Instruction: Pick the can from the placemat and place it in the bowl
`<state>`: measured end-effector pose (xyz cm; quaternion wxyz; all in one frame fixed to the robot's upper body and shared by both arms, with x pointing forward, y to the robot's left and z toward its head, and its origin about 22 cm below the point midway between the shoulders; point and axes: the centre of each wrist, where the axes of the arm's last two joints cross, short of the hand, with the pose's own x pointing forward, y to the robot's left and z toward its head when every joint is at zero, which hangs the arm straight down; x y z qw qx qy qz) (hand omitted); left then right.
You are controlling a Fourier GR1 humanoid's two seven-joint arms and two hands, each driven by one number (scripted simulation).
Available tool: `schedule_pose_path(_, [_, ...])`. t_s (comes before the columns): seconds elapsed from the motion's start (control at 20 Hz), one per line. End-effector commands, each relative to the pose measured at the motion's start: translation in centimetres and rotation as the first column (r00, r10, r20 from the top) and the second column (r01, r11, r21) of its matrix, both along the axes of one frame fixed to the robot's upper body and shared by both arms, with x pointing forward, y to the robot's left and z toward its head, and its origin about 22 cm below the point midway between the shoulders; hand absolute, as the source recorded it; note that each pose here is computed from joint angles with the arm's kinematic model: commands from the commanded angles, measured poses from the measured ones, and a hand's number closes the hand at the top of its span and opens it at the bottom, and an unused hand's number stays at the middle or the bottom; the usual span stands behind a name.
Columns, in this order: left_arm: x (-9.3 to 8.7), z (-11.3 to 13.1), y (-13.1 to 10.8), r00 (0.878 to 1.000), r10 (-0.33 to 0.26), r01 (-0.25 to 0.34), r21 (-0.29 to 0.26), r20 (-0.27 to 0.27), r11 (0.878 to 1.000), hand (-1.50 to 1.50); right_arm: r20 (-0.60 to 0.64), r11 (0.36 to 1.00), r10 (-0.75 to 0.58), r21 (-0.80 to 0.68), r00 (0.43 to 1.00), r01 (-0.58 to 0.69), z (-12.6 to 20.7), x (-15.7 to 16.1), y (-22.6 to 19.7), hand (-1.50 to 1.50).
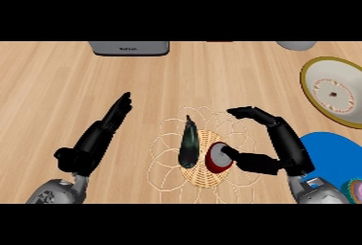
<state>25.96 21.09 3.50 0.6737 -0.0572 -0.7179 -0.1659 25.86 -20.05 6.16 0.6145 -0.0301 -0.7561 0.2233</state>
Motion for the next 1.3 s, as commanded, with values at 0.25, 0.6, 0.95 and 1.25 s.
schedule_pose_path(0.25, [0.1,0.6,-1.2,0.999,-0.029,0.028,-0.014,-0.023,1.0,0.0,0.001,0.862,0.124,-0.496,0.992,-0.107,4.2,2.6,1.7,-1.5])
schedule_pose_path(0.6, [0.4,-0.1,-1.1,0.998,-0.04,0.04,-0.014,-0.049,0.999,0.0,-0.318,0.51,0.158,-0.784,0.935,-0.353,7.9,3.7,2.8,-1.5])
schedule_pose_path(0.95, [1.7,-0.1,-2.3,0.999,-0.033,0.032,-0.016,-0.038,0.999,0.0,-0.526,0.382,0.133,-0.755,0.84,-0.533,11.8,4.3,8.3,-1.5])
schedule_pose_path(1.25, [0.1,-1.2,-1.1,0.999,-0.022,0.022,-0.013,-0.035,1.0,0.0,-0.59,0.341,0.059,-0.746,0.805,-0.572,11.7,4.1,12.2,-1.5])
